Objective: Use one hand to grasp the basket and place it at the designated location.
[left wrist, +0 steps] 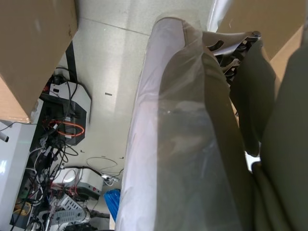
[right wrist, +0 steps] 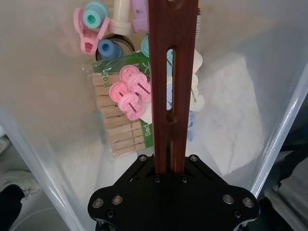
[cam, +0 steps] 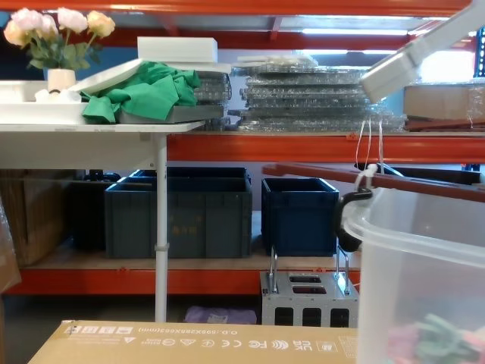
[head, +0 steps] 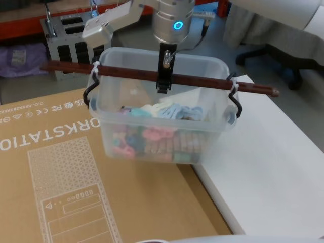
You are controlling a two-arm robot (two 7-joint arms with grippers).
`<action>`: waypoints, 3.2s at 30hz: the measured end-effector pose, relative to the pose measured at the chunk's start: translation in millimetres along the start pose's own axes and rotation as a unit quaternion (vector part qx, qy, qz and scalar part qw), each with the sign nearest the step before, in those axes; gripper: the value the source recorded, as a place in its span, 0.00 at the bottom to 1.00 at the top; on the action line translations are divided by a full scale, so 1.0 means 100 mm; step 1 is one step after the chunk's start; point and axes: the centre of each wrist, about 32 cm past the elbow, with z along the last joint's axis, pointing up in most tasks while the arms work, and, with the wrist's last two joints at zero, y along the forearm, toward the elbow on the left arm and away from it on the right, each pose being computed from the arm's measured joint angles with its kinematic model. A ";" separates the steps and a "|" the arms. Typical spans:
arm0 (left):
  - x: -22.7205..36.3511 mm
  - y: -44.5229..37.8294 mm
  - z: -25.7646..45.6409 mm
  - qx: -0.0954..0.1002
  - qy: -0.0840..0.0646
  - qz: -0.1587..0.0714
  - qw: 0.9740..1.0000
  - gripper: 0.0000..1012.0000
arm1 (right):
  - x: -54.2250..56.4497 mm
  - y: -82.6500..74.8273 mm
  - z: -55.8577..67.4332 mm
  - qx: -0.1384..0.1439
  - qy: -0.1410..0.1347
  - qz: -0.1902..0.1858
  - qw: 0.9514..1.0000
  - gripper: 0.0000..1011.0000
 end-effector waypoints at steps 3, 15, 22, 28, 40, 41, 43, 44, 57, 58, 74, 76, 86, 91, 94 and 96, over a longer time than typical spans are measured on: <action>0.000 0.000 0.002 0.000 0.000 0.000 1.000 0.00 | 0.07 0.01 0.06 0.001 -0.021 -0.001 1.000 0.00; 0.000 0.000 0.001 0.000 0.000 0.000 1.000 0.00 | 0.27 0.05 0.24 0.002 -0.079 0.000 0.997 0.00; 0.000 0.000 0.001 0.000 0.000 0.000 1.000 0.00 | 0.43 0.10 0.41 -0.004 -0.128 0.002 0.992 0.00; 0.000 0.000 -0.001 0.000 0.000 0.000 1.000 0.00 | 0.54 0.16 0.58 -0.017 -0.168 0.002 0.986 0.00; 0.000 0.000 0.002 0.000 0.000 0.000 1.000 0.00 | 0.74 0.29 0.85 -0.036 -0.231 0.003 0.972 0.00; 0.000 0.000 0.002 0.000 0.000 0.000 1.000 0.00 | 0.75 0.29 0.87 -0.037 -0.234 0.003 0.971 0.00; 0.000 0.000 0.000 0.000 0.000 0.000 1.000 0.00 | 0.77 0.30 0.89 -0.038 -0.239 0.002 0.970 0.00; 0.000 0.000 -0.002 0.000 0.000 0.000 1.000 0.00 | 0.78 0.30 0.90 -0.039 -0.242 0.002 0.969 0.00; 0.000 0.000 0.001 0.000 0.000 0.000 1.000 0.00 | 0.93 0.43 1.04 -0.031 -0.270 -0.003 0.962 0.00; 0.000 0.000 0.001 0.000 0.000 0.000 1.000 0.00 | 0.93 0.44 1.05 -0.030 -0.271 -0.003 0.962 0.00; 0.000 0.000 0.001 0.000 0.000 0.000 1.000 0.00 | 1.04 0.68 1.18 -0.026 -0.260 0.010 0.965 0.00; 0.000 0.000 0.001 0.000 0.000 0.000 1.000 0.00 | 1.05 0.69 1.18 -0.026 -0.257 0.010 0.966 0.00; 0.000 0.000 0.001 0.000 0.000 0.000 1.000 0.00 | 1.09 0.86 1.19 -0.023 -0.226 0.019 0.974 0.00; 0.000 0.000 0.000 0.000 0.000 0.000 1.000 0.00 | 1.12 0.96 1.18 -0.024 -0.204 0.023 0.978 0.00; 0.000 0.000 0.001 0.000 0.000 0.000 1.000 0.00 | 1.13 0.99 1.16 -0.024 -0.196 0.026 0.980 0.00; 0.000 0.000 0.000 0.000 0.000 0.000 1.000 0.00 | 1.14 1.03 1.15 -0.024 -0.187 0.029 0.982 0.00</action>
